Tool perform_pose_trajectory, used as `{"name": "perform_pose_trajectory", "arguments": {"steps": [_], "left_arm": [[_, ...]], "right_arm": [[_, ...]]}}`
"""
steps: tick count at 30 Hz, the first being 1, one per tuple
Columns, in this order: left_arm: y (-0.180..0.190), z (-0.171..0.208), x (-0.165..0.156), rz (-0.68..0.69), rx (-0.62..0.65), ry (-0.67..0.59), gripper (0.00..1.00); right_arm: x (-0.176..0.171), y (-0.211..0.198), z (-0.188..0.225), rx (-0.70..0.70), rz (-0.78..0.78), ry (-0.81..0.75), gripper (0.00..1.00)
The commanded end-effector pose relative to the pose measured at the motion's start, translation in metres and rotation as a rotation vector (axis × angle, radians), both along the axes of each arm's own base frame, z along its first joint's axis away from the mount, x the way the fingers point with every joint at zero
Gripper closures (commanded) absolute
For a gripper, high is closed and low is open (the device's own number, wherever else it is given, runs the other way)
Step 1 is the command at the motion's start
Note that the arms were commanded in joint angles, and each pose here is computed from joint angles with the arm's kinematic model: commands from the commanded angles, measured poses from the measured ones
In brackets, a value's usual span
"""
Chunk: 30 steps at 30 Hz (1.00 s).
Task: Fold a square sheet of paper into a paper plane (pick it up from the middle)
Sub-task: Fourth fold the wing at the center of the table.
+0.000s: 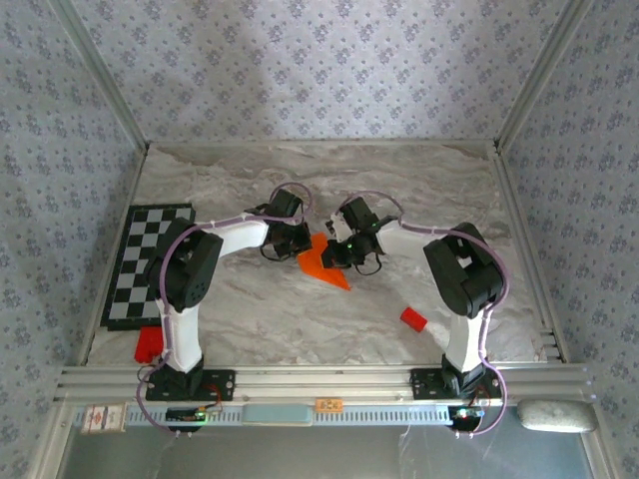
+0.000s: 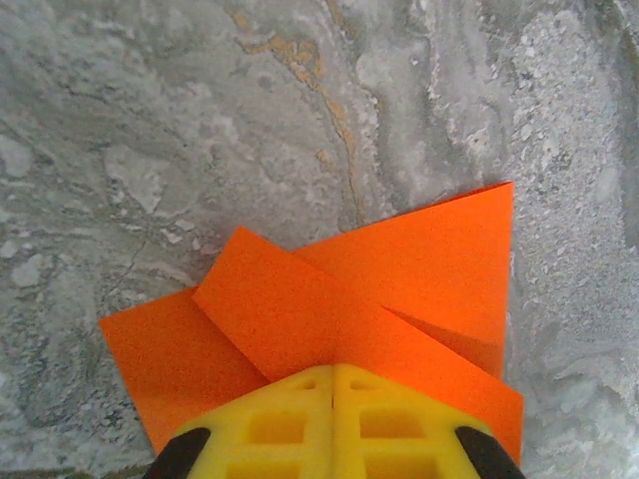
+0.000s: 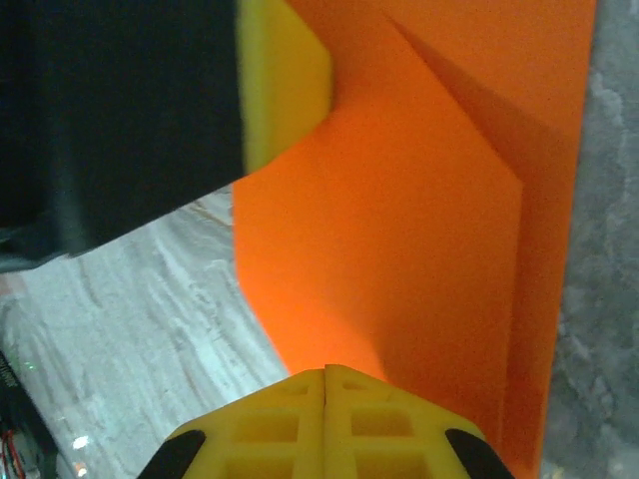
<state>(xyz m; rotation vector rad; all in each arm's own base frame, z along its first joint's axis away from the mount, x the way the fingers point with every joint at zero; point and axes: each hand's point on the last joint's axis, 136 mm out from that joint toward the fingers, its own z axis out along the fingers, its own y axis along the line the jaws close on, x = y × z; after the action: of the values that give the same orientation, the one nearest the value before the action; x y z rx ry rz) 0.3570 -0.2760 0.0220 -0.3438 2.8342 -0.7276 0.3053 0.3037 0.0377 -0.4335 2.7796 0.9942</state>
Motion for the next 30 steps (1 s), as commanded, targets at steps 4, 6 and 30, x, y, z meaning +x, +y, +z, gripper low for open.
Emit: {"name": "perform_pose_trajectory", "arguments": {"steps": [4,6,30], "left_arm": [[0.026,-0.040,-0.025,0.031,0.145,0.136,1.00],[0.031,-0.043,-0.026,0.041,0.172,0.144,1.00],[0.019,-0.022,-0.016,0.030,0.146,0.121,0.96]], "right_arm": [[0.004,-0.004,-0.018,-0.057,-0.020,0.028,0.98],[-0.001,-0.009,-0.025,-0.070,-0.021,0.046,0.98],[-0.078,-0.087,-0.008,-0.068,-0.084,0.117,0.96]]}}
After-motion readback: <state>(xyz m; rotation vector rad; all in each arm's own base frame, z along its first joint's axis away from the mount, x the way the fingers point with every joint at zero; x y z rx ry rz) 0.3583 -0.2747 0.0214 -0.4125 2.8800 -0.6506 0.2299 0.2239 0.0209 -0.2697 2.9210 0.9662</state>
